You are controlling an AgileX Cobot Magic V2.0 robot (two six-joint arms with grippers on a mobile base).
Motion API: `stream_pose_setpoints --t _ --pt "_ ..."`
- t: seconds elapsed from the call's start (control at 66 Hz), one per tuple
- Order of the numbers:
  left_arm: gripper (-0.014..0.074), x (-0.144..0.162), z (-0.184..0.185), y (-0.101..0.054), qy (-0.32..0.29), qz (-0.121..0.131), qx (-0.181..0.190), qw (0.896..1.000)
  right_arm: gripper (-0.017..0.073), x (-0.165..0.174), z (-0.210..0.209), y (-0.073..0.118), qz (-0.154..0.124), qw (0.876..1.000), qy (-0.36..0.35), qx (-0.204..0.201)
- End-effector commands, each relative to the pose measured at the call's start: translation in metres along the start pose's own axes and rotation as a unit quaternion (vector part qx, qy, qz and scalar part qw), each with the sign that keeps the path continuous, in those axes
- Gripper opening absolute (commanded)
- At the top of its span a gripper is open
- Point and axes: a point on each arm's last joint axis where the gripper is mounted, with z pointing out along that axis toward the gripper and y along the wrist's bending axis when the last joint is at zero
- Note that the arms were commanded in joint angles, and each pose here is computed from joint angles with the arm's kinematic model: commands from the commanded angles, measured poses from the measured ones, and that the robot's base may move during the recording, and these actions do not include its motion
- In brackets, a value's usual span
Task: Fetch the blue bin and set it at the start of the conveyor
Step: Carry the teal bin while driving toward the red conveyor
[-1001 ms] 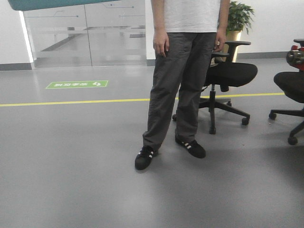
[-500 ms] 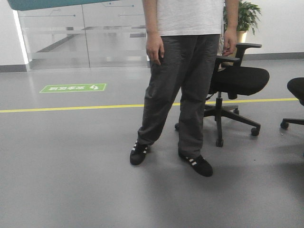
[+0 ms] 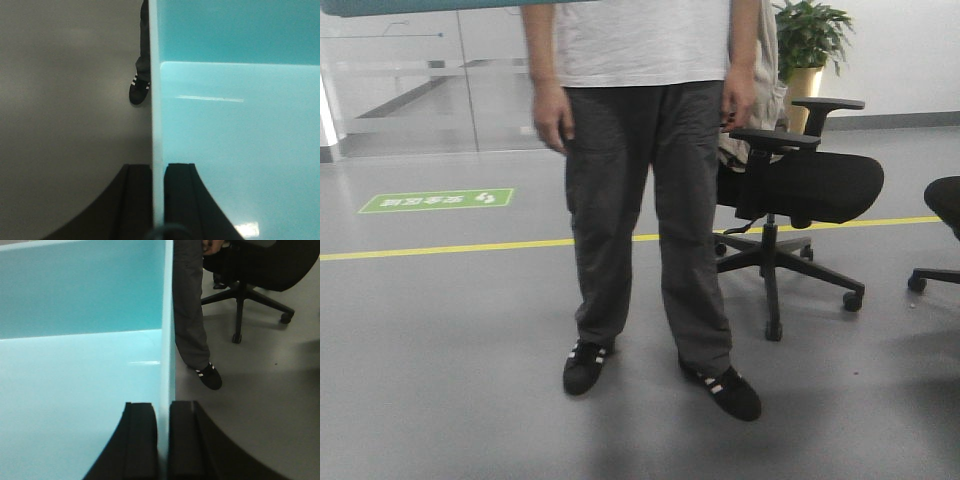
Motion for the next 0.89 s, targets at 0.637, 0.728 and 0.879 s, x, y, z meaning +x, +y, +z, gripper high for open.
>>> stream_pose_setpoints --t 0.637,0.728,0.879 --pt "-0.0111 -0.0057 -0.0037 -0.0042 -0.028 0.002 0.024 0.999 -0.0162 -0.0058 -0.0063 0.0081 0.023 0.998 -0.022 -0.045" --pt "-0.0111 -0.0057 -0.0037 -0.0042 -0.028 0.002 0.024 0.999 -0.0162 -0.0058 -0.0063 0.0081 0.023 0.998 -0.022 -0.045" --pt "-0.0111 -0.0057 -0.0037 -0.0042 -0.028 0.002 0.024 0.999 -0.0162 -0.0064 -0.0063 0.0085 0.023 0.998 -0.025 -0.048"
